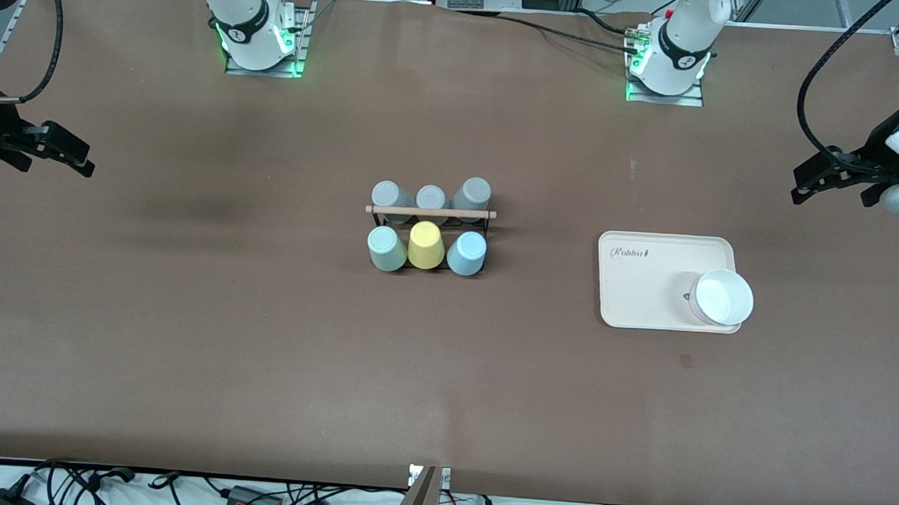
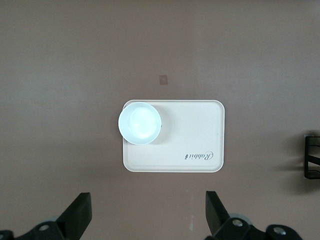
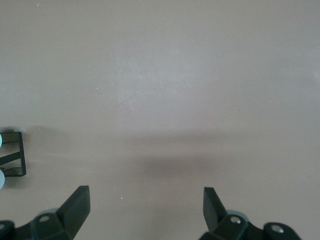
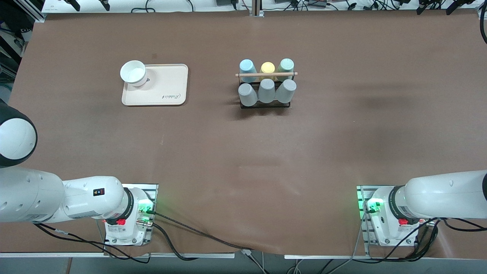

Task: Hang scattered cups on rack with three cups

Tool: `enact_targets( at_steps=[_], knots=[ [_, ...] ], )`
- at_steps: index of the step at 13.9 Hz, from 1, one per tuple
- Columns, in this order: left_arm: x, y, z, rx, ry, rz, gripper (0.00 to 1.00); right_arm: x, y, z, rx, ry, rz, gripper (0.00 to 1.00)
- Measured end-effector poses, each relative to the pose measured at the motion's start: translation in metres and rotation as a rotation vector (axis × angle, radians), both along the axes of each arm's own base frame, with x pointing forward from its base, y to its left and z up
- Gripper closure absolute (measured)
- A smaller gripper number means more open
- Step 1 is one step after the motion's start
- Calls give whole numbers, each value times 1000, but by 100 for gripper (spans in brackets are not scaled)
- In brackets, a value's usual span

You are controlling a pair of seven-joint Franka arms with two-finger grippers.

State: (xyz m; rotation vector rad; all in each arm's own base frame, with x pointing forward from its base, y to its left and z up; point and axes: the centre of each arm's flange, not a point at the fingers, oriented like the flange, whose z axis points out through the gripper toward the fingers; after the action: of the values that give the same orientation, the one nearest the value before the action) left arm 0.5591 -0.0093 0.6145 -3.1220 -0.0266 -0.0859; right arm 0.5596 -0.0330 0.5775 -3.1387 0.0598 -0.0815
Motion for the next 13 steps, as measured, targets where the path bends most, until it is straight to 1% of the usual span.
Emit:
enact_targets(
  at_steps=[9, 13],
  knots=[
    [0, 0, 0, 0, -1, 0, 0, -1, 0, 2, 0, -2, 0, 0],
    [0, 0, 0, 0, 0, 1, 0, -3, 1, 0, 1, 17, 4, 0]
  ],
)
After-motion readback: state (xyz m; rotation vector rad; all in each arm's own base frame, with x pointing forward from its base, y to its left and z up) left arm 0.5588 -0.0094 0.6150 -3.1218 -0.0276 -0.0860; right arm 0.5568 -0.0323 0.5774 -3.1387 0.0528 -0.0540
